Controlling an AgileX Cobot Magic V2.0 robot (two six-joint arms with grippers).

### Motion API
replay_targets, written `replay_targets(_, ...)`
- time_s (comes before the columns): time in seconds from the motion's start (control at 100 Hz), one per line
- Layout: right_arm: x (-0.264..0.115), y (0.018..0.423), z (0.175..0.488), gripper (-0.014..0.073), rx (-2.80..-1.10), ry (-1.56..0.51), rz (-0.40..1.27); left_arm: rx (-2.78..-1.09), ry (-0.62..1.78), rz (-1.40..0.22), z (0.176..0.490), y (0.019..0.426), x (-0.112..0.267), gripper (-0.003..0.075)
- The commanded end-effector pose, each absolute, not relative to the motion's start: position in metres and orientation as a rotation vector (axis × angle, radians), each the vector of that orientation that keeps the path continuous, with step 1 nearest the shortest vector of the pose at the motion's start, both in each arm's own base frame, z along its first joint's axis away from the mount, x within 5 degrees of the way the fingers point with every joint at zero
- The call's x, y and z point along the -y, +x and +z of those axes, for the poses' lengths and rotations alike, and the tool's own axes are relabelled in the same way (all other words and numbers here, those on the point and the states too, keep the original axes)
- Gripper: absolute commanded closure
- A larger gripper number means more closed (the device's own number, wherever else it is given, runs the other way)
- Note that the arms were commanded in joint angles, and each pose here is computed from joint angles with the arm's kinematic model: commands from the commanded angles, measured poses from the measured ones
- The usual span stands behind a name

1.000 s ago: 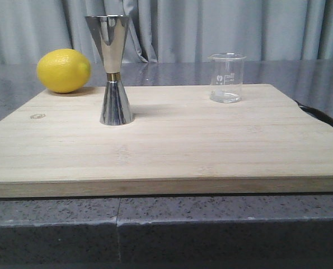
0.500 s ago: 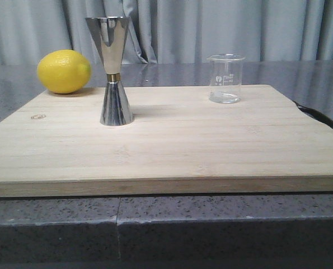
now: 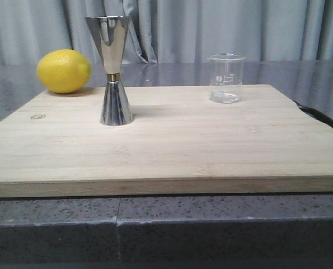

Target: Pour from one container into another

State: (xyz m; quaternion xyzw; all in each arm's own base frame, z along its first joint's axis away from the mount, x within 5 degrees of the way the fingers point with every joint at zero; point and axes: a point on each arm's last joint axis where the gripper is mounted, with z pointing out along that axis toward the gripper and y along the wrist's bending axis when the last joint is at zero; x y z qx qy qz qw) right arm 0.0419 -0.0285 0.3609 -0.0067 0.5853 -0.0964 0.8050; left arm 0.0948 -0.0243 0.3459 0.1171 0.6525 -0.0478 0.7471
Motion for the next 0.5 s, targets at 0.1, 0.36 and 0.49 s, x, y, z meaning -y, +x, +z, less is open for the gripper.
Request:
replay_targets(0.1, 0.019, 0.052, 0.368, 0.0033, -1.260, -0.097, -0.219, -1.407, 0.235, -0.084, 0.351, 0.092, 0.021, 0.0236)
replay_targets(0.36, 0.009, 0.063, 0.366, 0.0163, -1.285, -0.166, -0.192, -1.407, 0.235, -0.084, 0.351, 0.092, 0.021, 0.0360)
replay_targets(0.49, 0.011, 0.063, 0.366, 0.0293, -1.290, -0.151, -0.204, -1.407, 0.234, -0.082, 0.351, 0.092, 0.021, 0.0420)
